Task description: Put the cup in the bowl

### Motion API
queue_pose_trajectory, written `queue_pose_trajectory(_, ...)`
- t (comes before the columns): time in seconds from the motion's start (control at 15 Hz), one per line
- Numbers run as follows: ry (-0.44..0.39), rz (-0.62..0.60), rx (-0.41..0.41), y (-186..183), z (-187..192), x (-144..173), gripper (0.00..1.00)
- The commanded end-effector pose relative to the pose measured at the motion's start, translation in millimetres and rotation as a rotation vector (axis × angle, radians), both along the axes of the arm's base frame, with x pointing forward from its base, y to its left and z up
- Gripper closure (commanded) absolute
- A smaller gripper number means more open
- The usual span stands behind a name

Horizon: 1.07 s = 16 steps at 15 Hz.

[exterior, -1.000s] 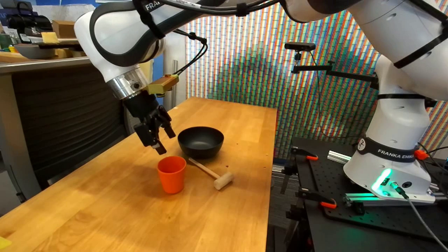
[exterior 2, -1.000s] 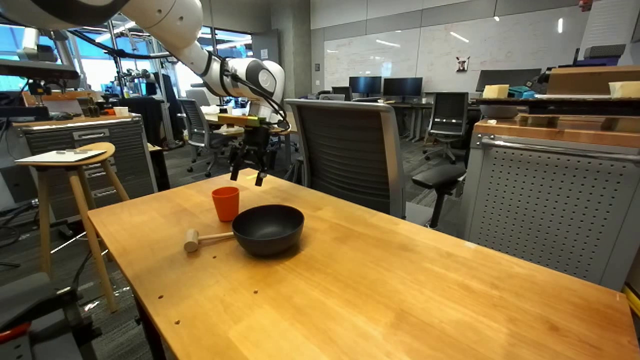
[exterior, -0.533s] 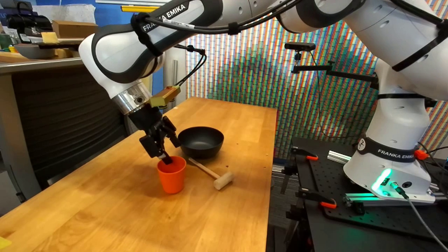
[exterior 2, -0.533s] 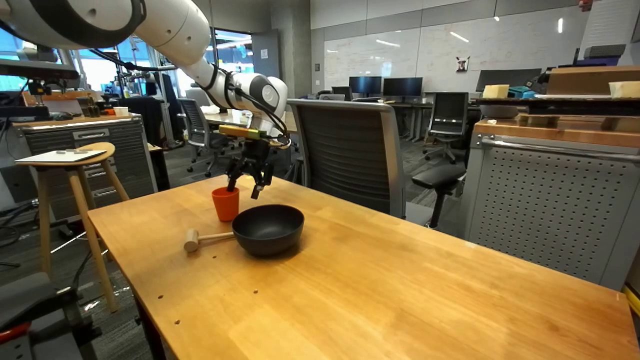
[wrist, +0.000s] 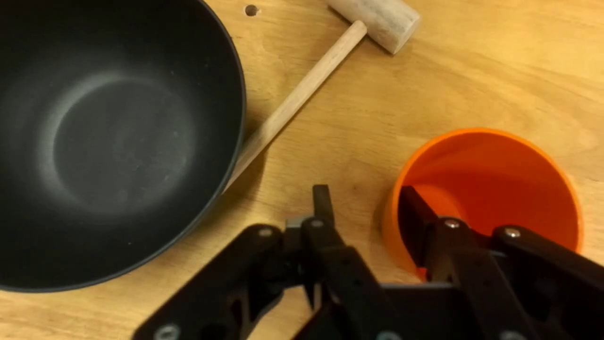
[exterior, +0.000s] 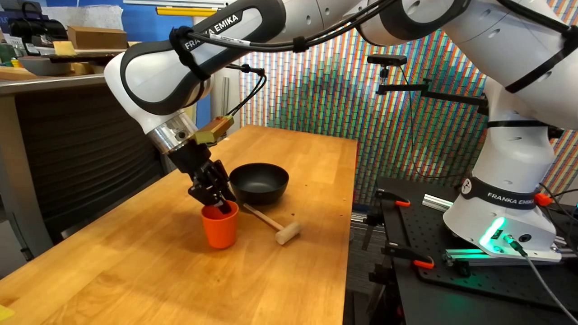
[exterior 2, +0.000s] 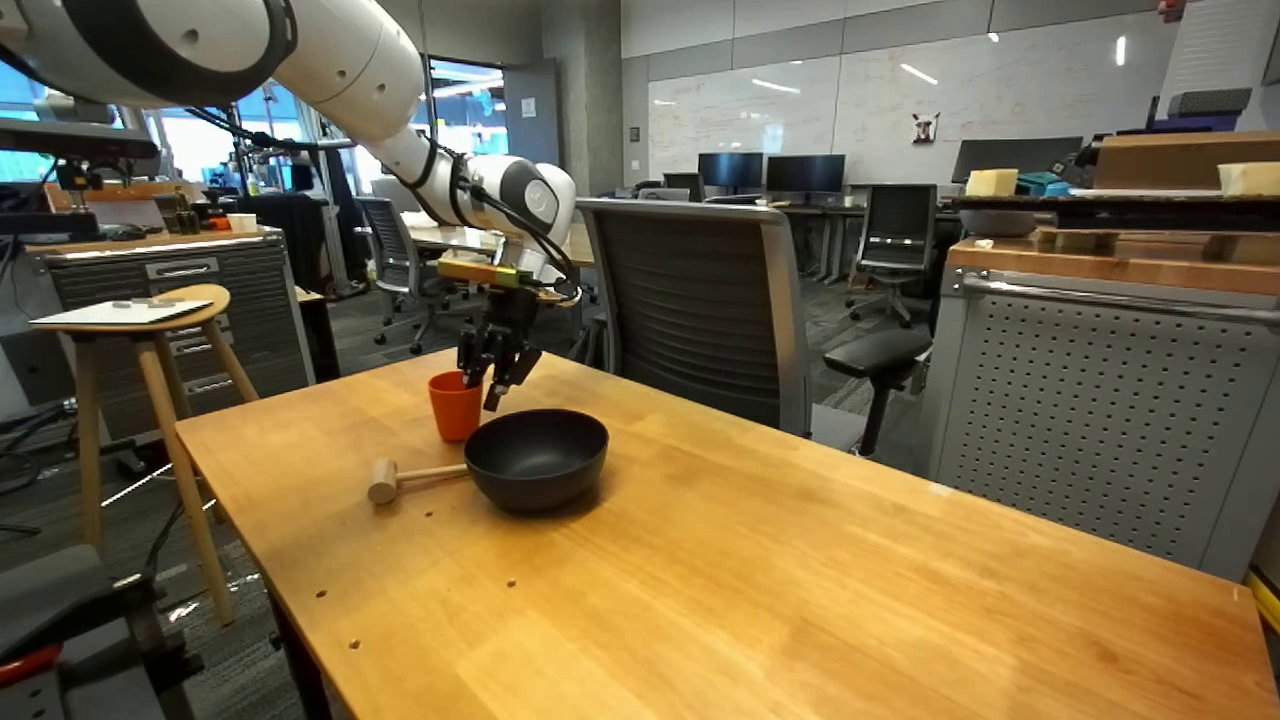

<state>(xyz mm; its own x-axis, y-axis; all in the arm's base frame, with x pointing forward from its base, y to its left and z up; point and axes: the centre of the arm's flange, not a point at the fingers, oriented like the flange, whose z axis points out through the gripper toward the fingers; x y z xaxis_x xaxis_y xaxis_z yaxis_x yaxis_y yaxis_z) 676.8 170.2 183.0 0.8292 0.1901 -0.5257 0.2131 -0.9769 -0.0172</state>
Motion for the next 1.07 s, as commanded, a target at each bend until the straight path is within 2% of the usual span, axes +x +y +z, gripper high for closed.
queue_pose_trajectory(0.0, 0.011, -0.004, 0.025, 1, 5, 11, 0.89)
queue_pose_trajectory(0.13, 0.014, -0.002, 0.032, 0, 6, 11, 1.0)
queue_pose_trajectory(0.47, 0.009, -0.001, 0.053, -10, 23, 7, 0.98)
queue_pose_trajectory(0.6, -0.045, -0.043, 0.017, -36, 51, 5, 0.98)
queue_pose_trajectory(0.8, -0.147, -0.155, -0.058, -91, 102, 10, 0.98)
queue_pose_trajectory(1.0, -0.207, -0.279, -0.092, -153, 149, 10, 0.98)
